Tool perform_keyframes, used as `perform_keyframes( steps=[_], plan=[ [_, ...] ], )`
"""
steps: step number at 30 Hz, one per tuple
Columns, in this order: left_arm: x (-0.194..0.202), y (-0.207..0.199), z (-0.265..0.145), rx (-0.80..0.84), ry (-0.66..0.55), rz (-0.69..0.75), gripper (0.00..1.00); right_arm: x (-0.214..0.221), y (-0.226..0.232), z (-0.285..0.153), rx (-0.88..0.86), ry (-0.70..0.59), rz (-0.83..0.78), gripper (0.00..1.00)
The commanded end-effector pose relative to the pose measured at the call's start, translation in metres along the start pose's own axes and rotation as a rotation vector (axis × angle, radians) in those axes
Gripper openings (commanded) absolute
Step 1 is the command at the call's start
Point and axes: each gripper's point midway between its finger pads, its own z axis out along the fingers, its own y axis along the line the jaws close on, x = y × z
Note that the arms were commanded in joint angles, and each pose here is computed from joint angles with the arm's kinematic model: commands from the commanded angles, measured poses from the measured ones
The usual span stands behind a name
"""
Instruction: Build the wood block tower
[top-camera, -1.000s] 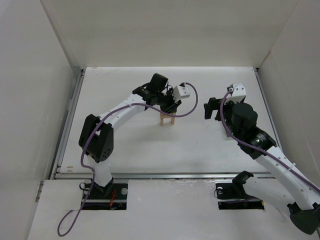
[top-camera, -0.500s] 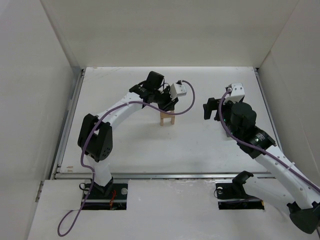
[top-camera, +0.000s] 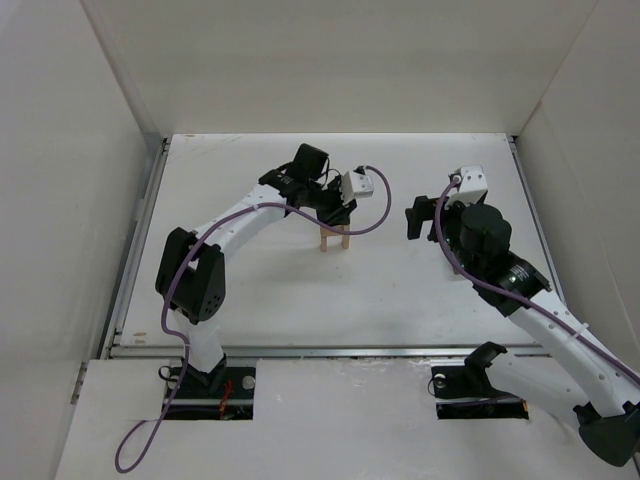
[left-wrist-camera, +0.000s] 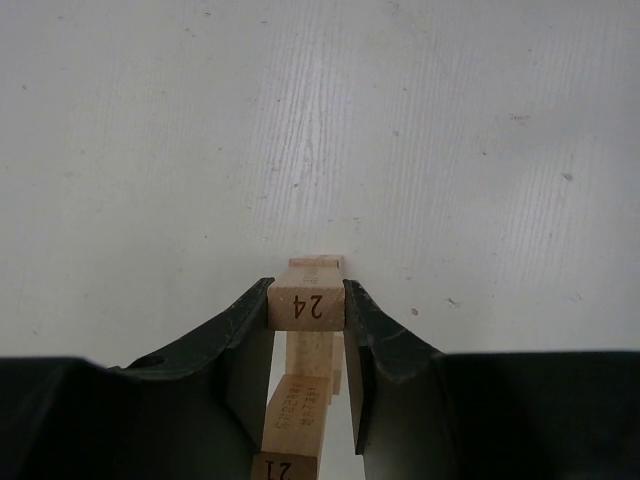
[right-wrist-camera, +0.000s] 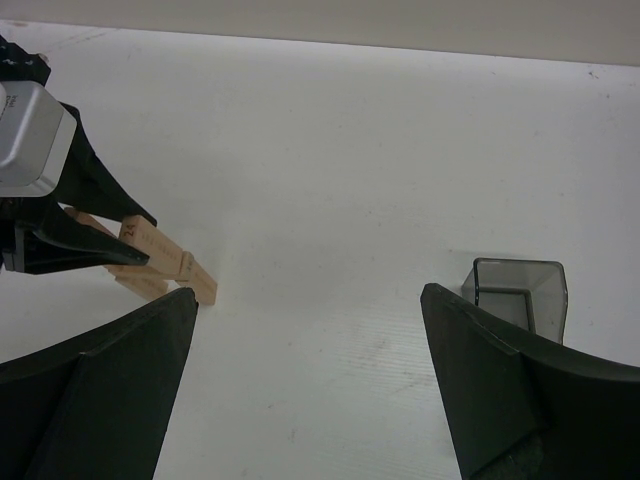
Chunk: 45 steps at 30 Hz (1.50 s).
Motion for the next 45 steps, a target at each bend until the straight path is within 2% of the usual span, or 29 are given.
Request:
perform_keyframes(
  steps=[1, 13, 45],
  plan=[
    [-0.021, 0.003, -0.01, 0.008, -0.054, 0.054, 0.08, -0.013, 0.001, 0.0, -0.011, -0.044, 0.01, 0.99],
    [-0.022, 0.008, -0.01, -0.005, -0.054, 0.099, 0.1, -0.013, 0.001, 0.0, -0.011, -0.044, 0.01, 0.99],
    [-0.028, 0.006, -0.009, 0.014, -0.078, 0.085, 0.12, -0.01, 0.004, 0.002, -0.019, -0.034, 0.006, 0.99]
  ],
)
